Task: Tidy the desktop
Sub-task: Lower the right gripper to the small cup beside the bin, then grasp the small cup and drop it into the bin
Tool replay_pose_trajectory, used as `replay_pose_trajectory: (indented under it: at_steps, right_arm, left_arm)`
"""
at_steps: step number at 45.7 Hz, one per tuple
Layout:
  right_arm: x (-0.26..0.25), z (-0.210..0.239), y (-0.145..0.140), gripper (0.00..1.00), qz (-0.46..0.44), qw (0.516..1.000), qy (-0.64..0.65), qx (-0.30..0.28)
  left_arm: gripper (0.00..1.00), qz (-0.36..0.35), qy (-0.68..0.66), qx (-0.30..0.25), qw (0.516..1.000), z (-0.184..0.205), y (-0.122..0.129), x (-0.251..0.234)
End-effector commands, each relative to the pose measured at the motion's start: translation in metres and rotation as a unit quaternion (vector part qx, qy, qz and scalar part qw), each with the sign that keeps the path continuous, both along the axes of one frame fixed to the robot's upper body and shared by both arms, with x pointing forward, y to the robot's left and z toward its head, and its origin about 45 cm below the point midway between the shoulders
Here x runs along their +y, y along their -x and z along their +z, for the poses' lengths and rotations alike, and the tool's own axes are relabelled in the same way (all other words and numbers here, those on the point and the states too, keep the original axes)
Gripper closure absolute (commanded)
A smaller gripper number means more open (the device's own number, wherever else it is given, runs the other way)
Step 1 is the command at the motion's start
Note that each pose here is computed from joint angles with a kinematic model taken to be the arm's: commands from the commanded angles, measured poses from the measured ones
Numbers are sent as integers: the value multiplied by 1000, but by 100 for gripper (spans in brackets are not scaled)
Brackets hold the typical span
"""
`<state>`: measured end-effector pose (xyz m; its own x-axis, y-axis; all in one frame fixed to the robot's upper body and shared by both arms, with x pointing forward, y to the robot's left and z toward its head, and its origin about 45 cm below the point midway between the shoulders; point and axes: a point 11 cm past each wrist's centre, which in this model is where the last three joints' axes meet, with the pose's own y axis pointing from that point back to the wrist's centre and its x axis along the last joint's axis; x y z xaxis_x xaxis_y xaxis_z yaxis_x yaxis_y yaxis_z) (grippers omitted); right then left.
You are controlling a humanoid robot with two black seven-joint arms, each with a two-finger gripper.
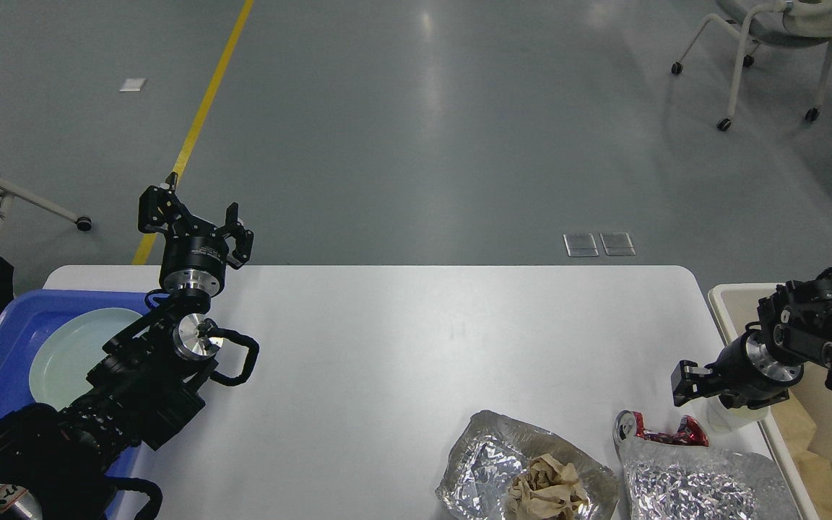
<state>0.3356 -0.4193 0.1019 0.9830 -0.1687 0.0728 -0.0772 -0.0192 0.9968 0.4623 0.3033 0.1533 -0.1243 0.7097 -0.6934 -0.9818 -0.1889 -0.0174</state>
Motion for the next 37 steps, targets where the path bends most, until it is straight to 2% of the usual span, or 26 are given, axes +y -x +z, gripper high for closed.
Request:
replay_pose_trajectory:
  at_steps: [1,6,7,18,22,24,25,30,34,37]
  right_arm:
    - [-1,0,1,80,0,1000,2,1]
    - [-2,0,0,99,1,1000,3,0]
    - [-2,1,0,100,0,1000,3,0]
    - [-3,12,-14,100,0,1000,5,-21]
    - [2,32,-32,100,5,999,1,-46]
    - [6,50,-45,100,9,998,-2,-62]
    - [11,73,-61,100,14,996,-5,-84]
    - [25,151,-92,100,19,992,-33,-122]
    - [52,224,-106,100,42,987,-70,-142]
    - [75,276,-105,100,65,981,-102,-149]
  left_arm:
    - [0,0,0,0,1000,0,0,0]
    - [0,1,1,0,1000,0,0,0]
    - [0,0,0,0,1000,0,0,0]
    - [0,0,0,0,1000,0,0,0]
    - [0,0,0,0,1000,0,0,0]
    - [0,0,1,0,1000,0,0,0]
    - [0,0,0,0,1000,0,0,0]
    - [0,0,0,0,1000,0,0,0]
    - [0,0,1,0,1000,0,0,0]
    - [0,0,0,0,1000,0,0,0]
